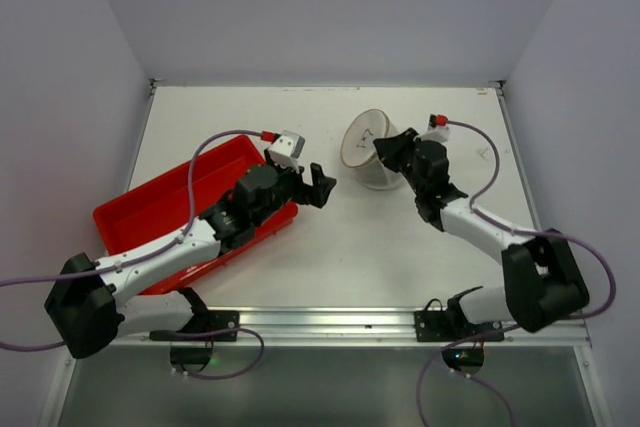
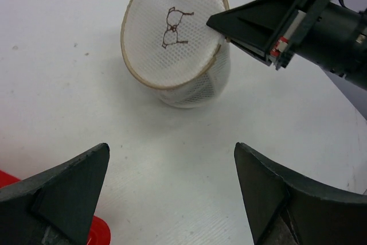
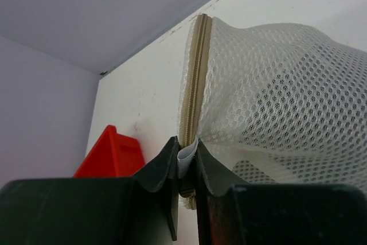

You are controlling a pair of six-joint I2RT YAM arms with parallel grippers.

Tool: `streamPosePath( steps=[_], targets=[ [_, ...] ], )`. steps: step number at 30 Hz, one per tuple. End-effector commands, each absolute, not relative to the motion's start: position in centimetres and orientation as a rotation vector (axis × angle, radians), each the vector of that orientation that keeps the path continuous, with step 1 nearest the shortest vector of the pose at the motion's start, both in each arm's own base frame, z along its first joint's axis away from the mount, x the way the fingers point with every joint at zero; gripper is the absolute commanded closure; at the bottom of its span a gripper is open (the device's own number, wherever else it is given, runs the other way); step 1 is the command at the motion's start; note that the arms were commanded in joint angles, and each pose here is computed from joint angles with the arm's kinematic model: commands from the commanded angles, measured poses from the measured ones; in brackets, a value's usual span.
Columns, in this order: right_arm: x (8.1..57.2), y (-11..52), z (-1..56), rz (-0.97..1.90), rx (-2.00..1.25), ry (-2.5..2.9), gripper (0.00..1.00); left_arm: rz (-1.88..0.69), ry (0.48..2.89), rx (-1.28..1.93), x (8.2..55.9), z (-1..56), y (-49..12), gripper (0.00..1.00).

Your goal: Unzip the laundry bag and remove the bra

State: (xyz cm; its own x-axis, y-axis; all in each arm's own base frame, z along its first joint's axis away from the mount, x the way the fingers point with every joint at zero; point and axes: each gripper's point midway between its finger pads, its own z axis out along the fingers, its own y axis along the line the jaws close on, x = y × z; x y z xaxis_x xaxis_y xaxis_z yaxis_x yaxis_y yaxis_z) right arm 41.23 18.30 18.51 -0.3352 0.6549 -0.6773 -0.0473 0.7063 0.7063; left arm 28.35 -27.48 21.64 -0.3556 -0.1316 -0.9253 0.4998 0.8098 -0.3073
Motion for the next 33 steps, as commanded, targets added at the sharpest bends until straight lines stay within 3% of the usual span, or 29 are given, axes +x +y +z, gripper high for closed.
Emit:
streamPosePath(
  steps=[1,6,16,24,33],
  targets=[
    [38.0,17.0,20.1,0.850,0.591,1.695,0.87,-0.715,1.777,0.470,28.5,23.1,-30.2,0.07],
    [34.3,15.8,18.8,0.866,0.612,1.723,0.87,-0.750,1.663,0.622,28.2,24.5,-32.0,0.08],
    [31.7,17.0,20.3,1.068,0.573,1.651,0.87,-0.874,1.465,0.975,24.8,21.9,-36.1,0.10],
    [31.4,17.6,20.1,1.155,0.598,1.620,0.88,-0.717,1.549,1.055,26.8,18.9,-38.4,0.14],
    [30.8,17.8,20.0,1.220,0.603,1.588,0.88,-0.647,1.561,1.029,28.3,17.3,-39.2,0.26]
  ],
)
